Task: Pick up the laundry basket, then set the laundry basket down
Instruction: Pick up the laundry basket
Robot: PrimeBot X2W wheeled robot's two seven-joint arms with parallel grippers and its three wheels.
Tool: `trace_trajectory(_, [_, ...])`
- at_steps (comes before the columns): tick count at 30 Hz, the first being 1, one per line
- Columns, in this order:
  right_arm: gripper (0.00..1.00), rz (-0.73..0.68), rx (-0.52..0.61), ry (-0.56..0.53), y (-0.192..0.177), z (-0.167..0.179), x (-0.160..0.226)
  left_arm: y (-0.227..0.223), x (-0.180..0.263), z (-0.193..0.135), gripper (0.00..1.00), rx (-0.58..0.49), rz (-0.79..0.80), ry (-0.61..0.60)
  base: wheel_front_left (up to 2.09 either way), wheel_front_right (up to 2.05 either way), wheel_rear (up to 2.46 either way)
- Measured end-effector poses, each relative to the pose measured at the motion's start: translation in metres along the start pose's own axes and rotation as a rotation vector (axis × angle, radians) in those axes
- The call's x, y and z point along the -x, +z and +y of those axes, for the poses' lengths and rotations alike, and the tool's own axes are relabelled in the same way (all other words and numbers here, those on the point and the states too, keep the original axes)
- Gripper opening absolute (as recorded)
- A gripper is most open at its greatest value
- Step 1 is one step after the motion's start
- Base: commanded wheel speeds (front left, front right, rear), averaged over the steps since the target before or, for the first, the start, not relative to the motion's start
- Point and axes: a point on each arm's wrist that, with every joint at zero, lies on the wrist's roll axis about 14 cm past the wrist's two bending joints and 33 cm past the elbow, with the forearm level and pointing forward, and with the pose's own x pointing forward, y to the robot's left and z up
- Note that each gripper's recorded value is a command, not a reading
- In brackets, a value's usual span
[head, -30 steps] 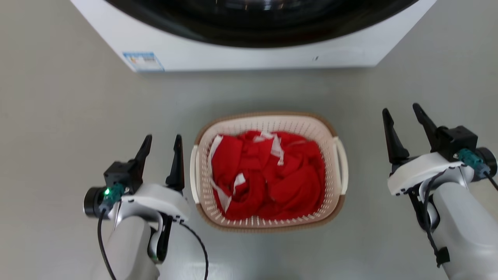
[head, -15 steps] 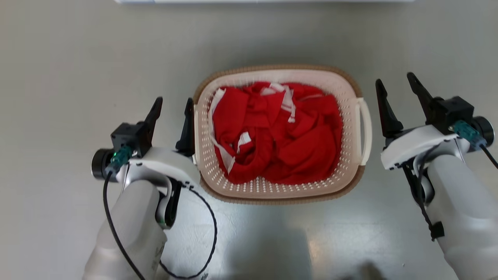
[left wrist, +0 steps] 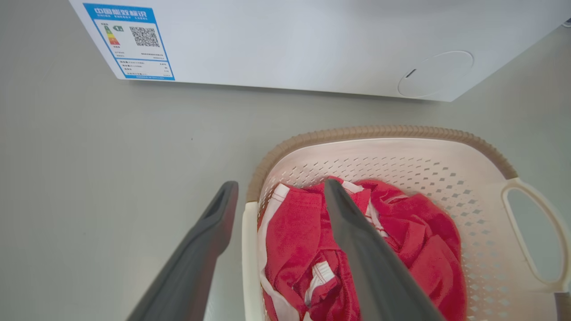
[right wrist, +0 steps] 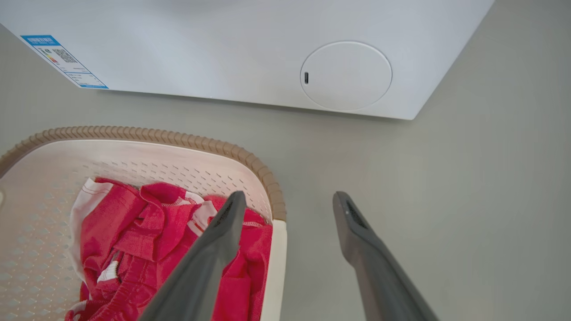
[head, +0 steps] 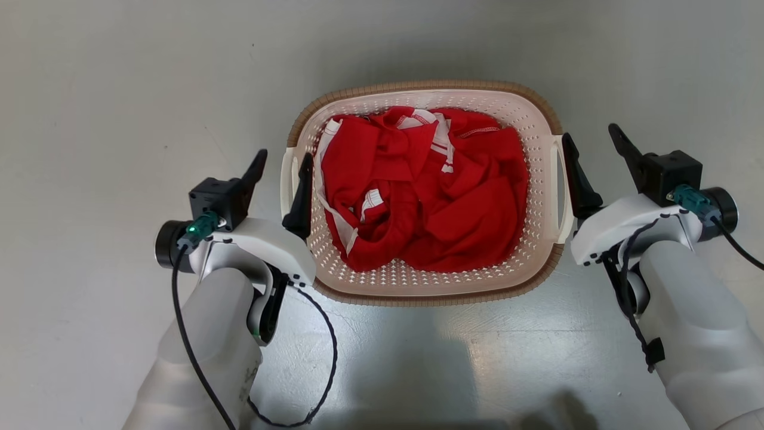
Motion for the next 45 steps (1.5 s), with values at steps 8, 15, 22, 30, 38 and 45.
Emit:
trace_trajectory(8, [1.0, 0.079, -0.018, -0.009, -0.023, 0.002, 0.001, -0.03, 0.002, -0.005, 1.0, 0.014, 0.102, -0.023, 0.0, 0.0, 0.0])
trace_trajectory(15, [1.0, 0.141, -0.02, -0.011, -0.04, 0.002, 0.0, -0.054, 0.001, -0.008, 1.0, 0.017, 0.195, -0.041, 0.0, 0.0, 0.0])
trace_trajectory(22, [1.0, 0.174, -0.022, 0.001, -0.049, 0.006, -0.005, -0.067, -0.005, 0.006, 1.0, -0.03, 0.262, 0.019, 0.0, 0.0, 0.0])
trace_trajectory(30, [1.0, 0.196, -0.021, 0.009, -0.058, 0.008, -0.007, -0.084, -0.007, 0.007, 1.0, -0.026, 0.337, 0.022, 0.0, 0.0, 0.0])
trace_trajectory(38, [1.0, 0.238, -0.026, 0.013, -0.072, 0.009, -0.008, -0.094, -0.01, 0.014, 1.0, -0.033, 0.391, 0.051, 0.0, 0.0, 0.0])
trace_trajectory(45, [1.0, 0.253, -0.021, 0.026, -0.077, 0.011, -0.014, -0.101, -0.013, 0.014, 1.0, -0.035, 0.419, 0.054, 0.0, 0.0, 0.0])
